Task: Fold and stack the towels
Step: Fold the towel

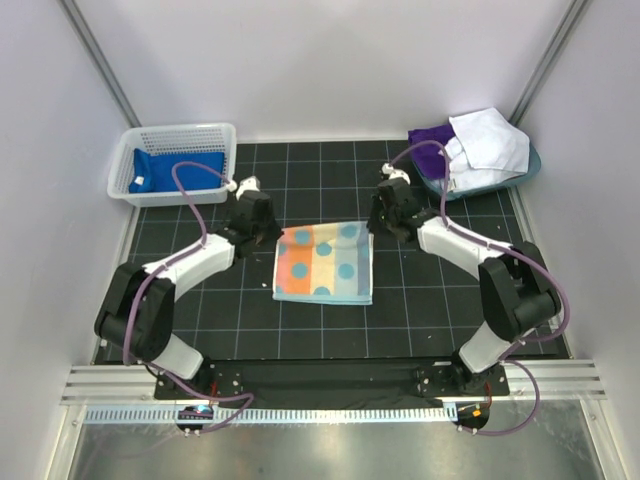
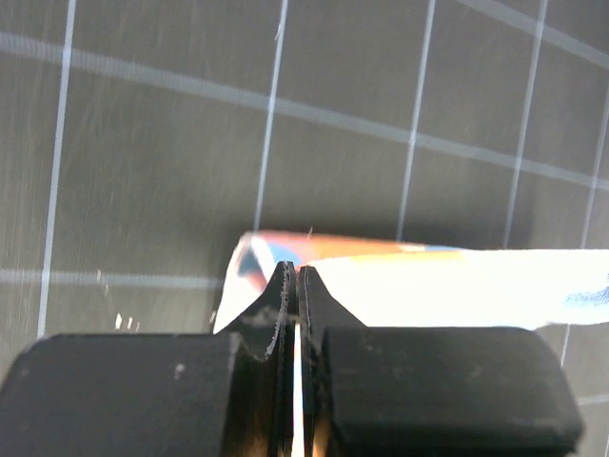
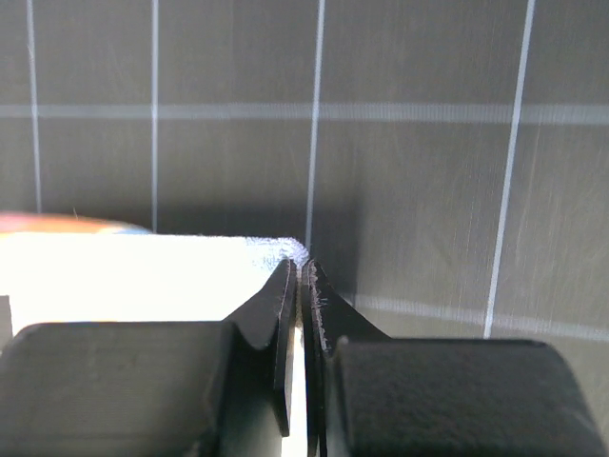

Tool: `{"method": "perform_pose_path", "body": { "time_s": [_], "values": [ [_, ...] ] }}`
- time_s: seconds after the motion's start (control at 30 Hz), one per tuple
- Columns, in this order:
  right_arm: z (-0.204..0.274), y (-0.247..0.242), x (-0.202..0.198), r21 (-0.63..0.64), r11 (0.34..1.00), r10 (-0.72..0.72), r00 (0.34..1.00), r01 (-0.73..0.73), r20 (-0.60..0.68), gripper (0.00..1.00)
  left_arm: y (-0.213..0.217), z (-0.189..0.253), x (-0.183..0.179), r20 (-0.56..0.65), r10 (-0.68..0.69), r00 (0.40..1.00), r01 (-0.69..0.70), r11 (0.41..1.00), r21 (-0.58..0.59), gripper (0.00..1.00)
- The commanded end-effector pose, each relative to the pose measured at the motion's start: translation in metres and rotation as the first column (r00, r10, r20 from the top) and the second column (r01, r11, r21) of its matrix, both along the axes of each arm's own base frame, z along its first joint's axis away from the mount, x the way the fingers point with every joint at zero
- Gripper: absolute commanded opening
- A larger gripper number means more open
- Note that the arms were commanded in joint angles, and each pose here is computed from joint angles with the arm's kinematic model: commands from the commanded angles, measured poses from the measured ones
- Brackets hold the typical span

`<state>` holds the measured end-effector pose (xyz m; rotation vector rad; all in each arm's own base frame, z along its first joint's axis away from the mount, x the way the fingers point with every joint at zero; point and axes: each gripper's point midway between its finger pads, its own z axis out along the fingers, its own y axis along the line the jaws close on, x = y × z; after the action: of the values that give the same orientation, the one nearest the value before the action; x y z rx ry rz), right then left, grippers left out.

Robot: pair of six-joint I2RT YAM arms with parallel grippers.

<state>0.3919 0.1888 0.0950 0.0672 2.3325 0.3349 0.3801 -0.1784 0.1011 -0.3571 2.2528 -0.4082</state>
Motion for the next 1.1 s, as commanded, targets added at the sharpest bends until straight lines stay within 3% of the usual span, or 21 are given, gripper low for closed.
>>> {"method": "perform_pose_path", "body": {
  "time_s": [0.0, 0.43, 1.07],
  "values": [
    [0.008, 0.003, -0.016, 0.072, 0.997, -0.008, 0.999, 0.005, 0.032, 0.03, -0.001, 0.01, -0.012, 0.026, -0.007, 1.0, 0.008, 0.999, -0.051, 0.0],
    [-0.011, 0.0, -0.089, 0.165, 0.986, 0.013, 1.0, -0.011, -0.011, 0.03, 0.009, -0.013, -0.067, -0.02, -0.044, 0.999, 0.043, 0.997, -0.066, 0.0],
    [-0.027, -0.002, -0.131, 0.123, 0.992, 0.011, 1.0, -0.008, -0.026, 0.04, 0.019, -0.038, -0.097, -0.118, -0.05, 0.992, 0.045, 0.998, -0.043, 0.01]
  ]
}}
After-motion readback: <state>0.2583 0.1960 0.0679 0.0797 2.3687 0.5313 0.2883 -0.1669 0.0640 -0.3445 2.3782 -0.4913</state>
